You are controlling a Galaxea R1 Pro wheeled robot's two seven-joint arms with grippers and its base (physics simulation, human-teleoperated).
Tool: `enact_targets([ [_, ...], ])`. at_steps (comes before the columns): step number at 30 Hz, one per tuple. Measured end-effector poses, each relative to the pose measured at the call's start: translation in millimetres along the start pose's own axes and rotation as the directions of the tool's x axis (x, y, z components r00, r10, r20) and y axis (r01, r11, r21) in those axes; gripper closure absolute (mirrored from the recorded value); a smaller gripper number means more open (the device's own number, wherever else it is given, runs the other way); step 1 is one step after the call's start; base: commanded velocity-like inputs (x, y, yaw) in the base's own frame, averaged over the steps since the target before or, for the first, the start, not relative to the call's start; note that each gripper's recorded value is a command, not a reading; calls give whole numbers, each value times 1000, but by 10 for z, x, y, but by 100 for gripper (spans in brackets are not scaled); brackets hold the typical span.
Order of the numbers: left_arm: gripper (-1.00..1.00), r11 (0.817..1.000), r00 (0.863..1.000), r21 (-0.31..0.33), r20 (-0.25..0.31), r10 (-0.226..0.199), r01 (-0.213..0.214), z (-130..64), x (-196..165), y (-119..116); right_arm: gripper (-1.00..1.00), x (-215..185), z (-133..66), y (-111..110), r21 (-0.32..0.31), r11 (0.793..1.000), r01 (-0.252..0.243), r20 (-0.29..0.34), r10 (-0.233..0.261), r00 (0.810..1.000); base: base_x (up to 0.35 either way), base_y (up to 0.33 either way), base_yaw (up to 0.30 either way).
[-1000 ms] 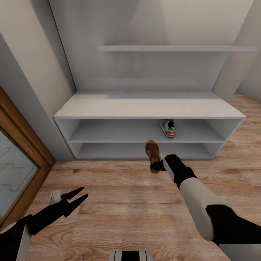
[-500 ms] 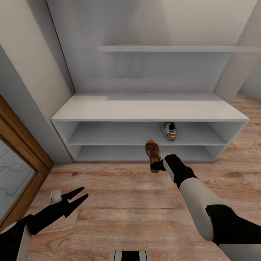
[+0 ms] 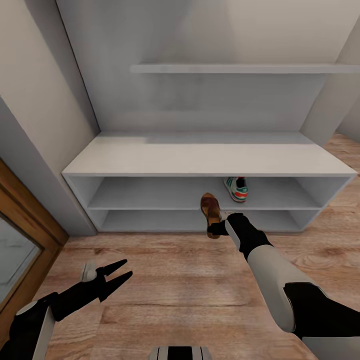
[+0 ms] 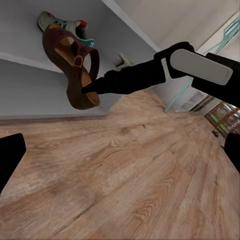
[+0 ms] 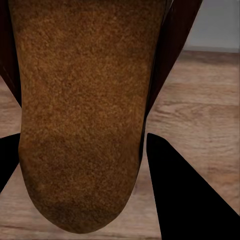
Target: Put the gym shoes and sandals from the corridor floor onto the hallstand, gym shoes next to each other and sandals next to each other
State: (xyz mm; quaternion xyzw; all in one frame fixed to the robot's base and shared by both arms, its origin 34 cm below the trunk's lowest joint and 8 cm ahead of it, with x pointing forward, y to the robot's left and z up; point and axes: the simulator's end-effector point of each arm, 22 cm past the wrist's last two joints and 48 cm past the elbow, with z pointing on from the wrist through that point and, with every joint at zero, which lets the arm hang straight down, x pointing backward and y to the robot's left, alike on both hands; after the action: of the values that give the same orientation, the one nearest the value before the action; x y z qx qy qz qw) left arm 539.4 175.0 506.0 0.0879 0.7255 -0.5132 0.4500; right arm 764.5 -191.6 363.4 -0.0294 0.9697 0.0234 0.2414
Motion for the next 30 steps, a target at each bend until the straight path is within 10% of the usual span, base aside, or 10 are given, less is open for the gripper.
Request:
enact_targets([
  [30, -100, 1000, 1000, 3, -2, 0, 0, 8, 3, -11, 100, 16, -3, -2, -1, 1000, -2, -7, 2, 1000, 161, 90, 0],
])
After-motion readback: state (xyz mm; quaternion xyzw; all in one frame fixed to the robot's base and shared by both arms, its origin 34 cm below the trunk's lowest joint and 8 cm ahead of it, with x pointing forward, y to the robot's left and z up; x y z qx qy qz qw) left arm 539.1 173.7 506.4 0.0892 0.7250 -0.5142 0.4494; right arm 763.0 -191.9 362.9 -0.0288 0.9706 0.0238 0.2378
